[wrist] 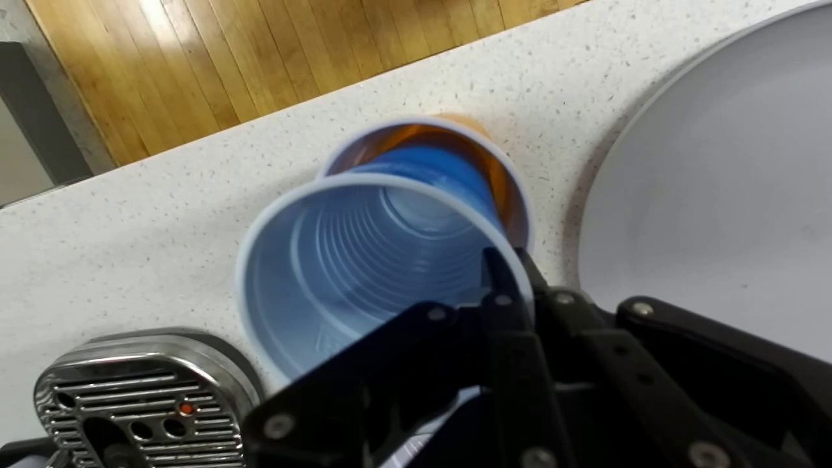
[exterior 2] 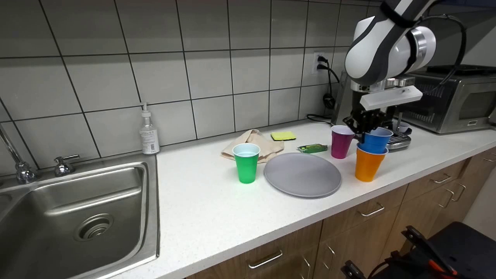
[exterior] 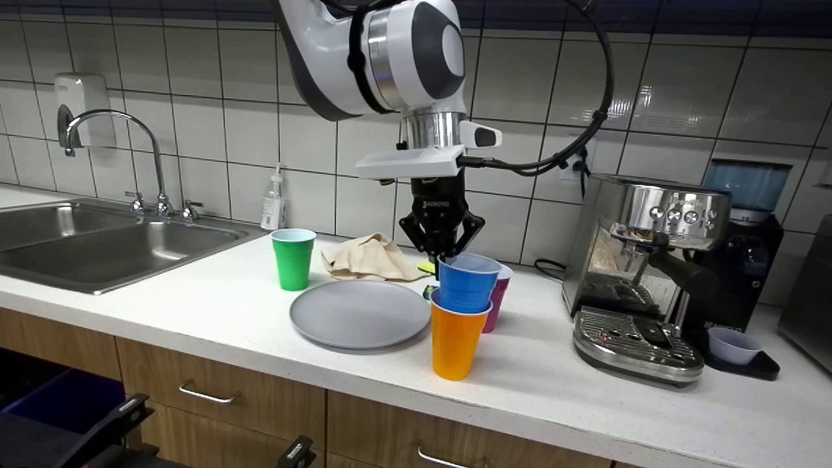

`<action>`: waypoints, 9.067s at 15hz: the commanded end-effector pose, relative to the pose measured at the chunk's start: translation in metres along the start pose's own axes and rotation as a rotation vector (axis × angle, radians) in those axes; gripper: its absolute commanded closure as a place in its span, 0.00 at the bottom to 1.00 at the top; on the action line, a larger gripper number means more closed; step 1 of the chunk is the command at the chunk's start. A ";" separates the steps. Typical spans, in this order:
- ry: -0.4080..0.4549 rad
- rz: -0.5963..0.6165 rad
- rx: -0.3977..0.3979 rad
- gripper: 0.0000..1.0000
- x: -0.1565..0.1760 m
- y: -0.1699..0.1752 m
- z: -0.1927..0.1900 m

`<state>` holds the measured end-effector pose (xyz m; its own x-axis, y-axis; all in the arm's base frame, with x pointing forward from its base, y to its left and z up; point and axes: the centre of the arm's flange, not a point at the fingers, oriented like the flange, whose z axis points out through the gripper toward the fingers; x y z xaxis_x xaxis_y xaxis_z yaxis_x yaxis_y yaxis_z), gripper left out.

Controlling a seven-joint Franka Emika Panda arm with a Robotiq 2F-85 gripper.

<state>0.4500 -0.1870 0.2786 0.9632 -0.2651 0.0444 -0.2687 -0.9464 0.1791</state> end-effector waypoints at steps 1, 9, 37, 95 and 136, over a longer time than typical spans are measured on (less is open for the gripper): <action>0.009 0.019 -0.010 0.65 0.001 -0.001 -0.004; 0.023 0.032 -0.001 0.05 0.008 -0.001 -0.008; 0.062 0.125 -0.001 0.00 0.130 -0.027 0.045; 0.183 -0.027 0.038 0.99 0.021 -0.008 -0.093; 0.050 0.025 0.028 0.99 -0.029 0.015 -0.069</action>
<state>0.4242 -0.1795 0.3464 0.9569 -0.2713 0.1033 -0.2841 -0.9484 0.1410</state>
